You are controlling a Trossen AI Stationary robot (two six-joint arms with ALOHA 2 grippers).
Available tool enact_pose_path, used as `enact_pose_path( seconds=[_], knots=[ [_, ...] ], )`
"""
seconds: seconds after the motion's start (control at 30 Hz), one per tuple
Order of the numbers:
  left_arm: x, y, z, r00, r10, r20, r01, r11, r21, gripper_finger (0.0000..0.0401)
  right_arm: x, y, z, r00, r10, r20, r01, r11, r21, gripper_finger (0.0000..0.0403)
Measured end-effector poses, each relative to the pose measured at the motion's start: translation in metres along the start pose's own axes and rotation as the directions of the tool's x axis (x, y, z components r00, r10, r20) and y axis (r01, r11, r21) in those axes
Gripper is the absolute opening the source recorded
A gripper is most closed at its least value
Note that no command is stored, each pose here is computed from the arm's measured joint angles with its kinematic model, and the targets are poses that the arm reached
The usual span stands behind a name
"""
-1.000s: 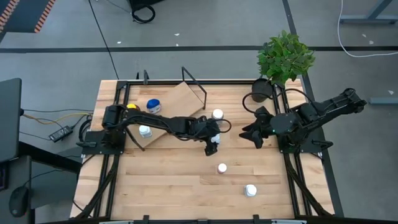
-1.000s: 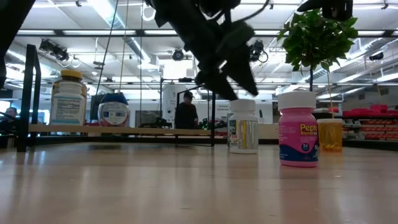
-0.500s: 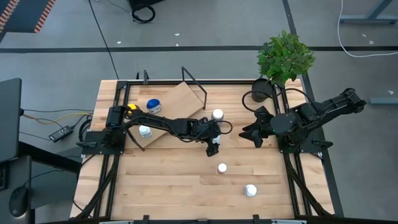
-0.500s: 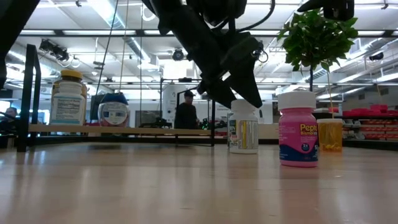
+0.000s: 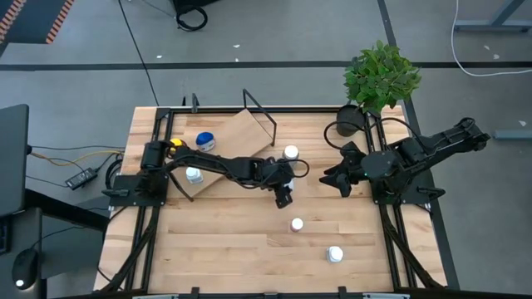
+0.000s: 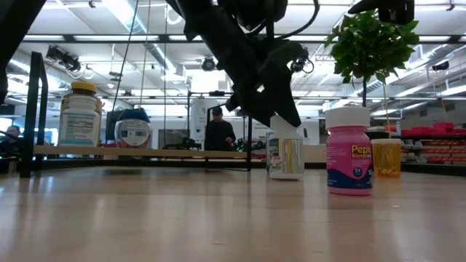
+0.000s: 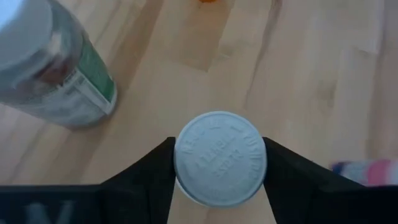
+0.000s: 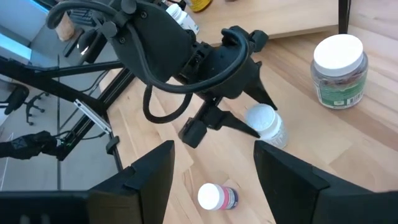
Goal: Pick and place medicine bottles onto shelf by color
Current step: Put the yellow medicine bottle on the shelf
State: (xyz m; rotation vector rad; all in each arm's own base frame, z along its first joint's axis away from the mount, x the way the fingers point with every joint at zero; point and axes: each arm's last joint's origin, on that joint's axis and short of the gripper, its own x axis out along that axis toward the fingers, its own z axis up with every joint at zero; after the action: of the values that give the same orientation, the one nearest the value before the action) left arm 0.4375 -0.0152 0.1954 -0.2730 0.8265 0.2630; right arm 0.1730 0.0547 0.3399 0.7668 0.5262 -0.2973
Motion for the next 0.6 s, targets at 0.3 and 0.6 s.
enact_pose_path(
  seconds=[0.3, 0.6],
  knots=[
    [-0.064, 0.013, 0.005, 0.992, 0.043, -0.120, -0.047, 0.998, -0.029, 0.0202, 0.000, 0.000, 0.000, 1.000, 0.000, 0.001, 0.000, 0.998, -0.056, 0.0228],
    [-0.126, 0.031, -0.007, 0.939, 0.212, -0.270, -0.213, 0.977, 0.026, 0.0203, 0.000, -0.001, 0.003, 0.996, -0.044, 0.078, 0.051, 0.995, -0.087, 0.0228]
  ],
)
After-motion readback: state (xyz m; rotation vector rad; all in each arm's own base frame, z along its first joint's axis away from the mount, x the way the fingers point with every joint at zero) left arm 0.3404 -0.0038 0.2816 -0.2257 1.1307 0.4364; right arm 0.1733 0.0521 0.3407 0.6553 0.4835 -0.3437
